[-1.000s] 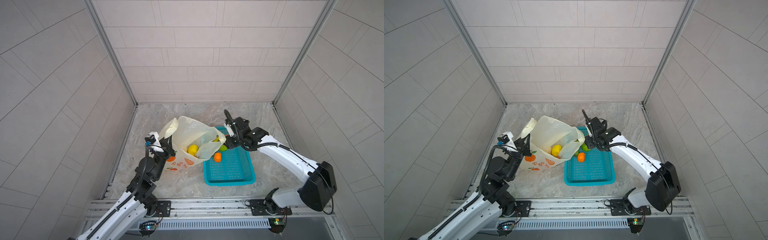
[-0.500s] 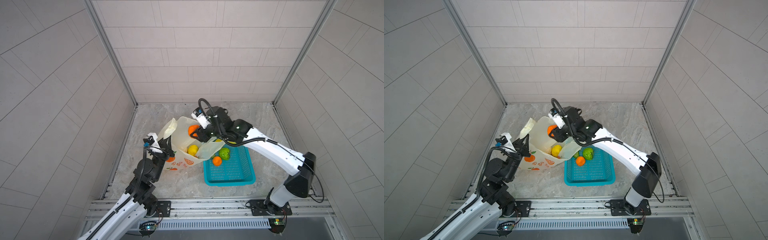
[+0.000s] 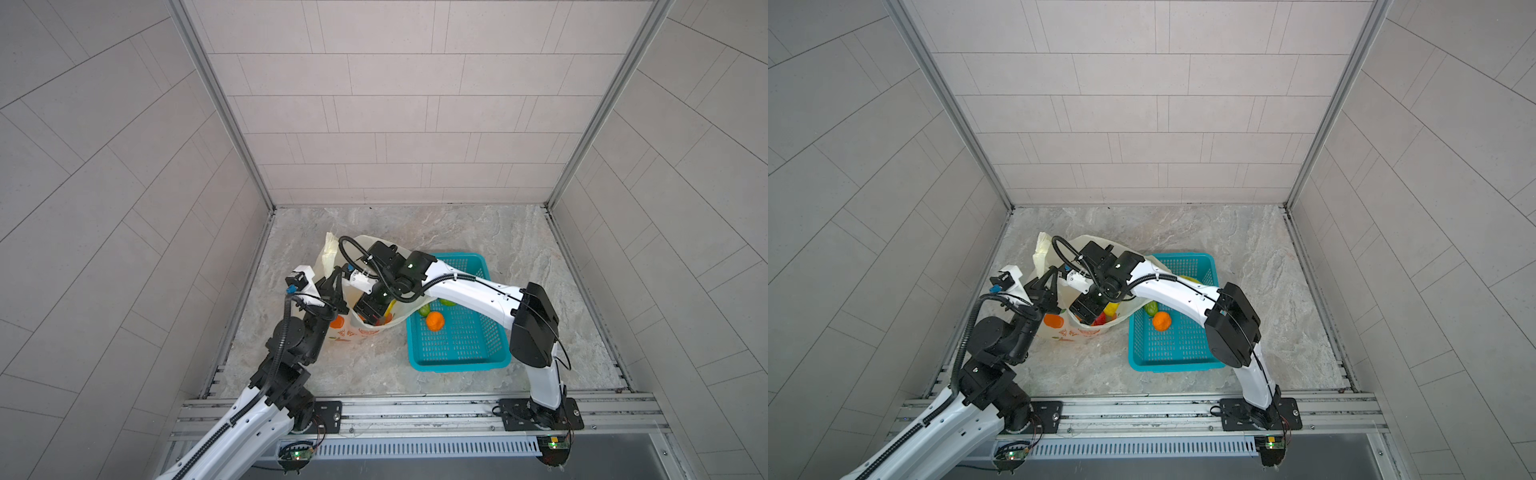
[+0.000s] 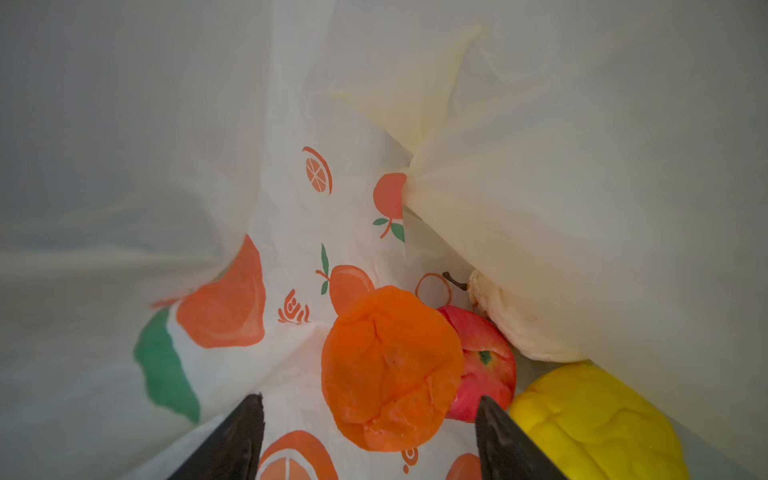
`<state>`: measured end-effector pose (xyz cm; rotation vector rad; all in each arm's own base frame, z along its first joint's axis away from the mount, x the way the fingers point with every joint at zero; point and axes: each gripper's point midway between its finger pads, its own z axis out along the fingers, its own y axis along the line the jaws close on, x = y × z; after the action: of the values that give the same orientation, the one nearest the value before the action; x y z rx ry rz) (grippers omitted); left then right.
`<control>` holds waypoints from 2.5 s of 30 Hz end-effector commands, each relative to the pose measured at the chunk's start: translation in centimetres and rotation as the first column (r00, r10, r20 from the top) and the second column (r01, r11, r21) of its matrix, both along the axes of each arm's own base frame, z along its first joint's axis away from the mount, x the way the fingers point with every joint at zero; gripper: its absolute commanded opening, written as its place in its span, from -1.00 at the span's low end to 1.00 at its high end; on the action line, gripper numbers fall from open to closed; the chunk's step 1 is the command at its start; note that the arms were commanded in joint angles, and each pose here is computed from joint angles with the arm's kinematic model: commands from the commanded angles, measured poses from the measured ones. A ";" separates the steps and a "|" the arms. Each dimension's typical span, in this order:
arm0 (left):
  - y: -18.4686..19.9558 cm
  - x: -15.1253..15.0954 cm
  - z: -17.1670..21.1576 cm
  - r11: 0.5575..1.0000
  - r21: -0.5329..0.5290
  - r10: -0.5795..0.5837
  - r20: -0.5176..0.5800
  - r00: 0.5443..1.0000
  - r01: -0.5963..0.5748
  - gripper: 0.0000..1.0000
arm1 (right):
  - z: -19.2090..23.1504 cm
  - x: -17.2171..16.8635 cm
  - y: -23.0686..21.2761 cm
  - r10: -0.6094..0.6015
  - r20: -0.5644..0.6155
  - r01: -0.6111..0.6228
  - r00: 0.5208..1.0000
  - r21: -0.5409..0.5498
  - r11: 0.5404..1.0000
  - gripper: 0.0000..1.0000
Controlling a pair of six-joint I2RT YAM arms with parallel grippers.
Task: Place the fruits into the plastic bag
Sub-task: 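Carry the orange tangerine into the bag and release it, then withdraw the right gripper from the bag back over the basket, then lower the right gripper onto the green custard apple and grasp it, then carry the green custard apple into the bag and release it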
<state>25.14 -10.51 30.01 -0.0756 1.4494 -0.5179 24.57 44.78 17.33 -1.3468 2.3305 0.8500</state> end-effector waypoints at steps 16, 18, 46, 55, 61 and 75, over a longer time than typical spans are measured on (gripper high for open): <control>0.0 0.0 -0.3 1.000 -0.005 -0.001 -0.002 1.000 0.001 -1.00 | 16.5 10.0 -19.4 -0.595 0.393 0.532 0.701 0.268 0.803 0.70; 0.0 0.0 -0.3 1.000 -0.004 0.002 -0.002 1.000 -0.002 -1.00 | 15.4 11.4 -24.1 -0.716 0.370 0.675 0.592 0.259 0.691 0.69; -0.1 0.3 -0.4 1.000 0.008 0.010 -0.005 1.000 -0.010 -1.00 | -8.8 9.3 -27.4 -0.837 0.000 0.817 0.548 -0.215 0.535 0.63; 0.0 0.3 -0.6 1.000 0.011 0.015 -0.009 1.000 -0.015 -1.00 | -11.1 9.3 -27.4 -0.842 -0.003 0.814 0.540 -0.254 0.523 0.41; 0.0 0.3 -0.5 1.000 0.012 0.012 -0.006 1.000 -0.012 -1.00 | -9.9 9.6 -27.8 -0.847 0.023 0.827 0.532 -0.229 0.513 0.08; -0.1 0.2 -0.7 1.000 0.005 0.007 -0.007 1.000 -0.007 -1.00 | 10.5 12.4 -26.3 -0.803 0.271 0.773 0.531 0.234 0.590 -0.06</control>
<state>25.55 -10.56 29.16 -0.0789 1.4743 -0.4991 37.26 17.19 23.41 -0.1330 2.3377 0.3397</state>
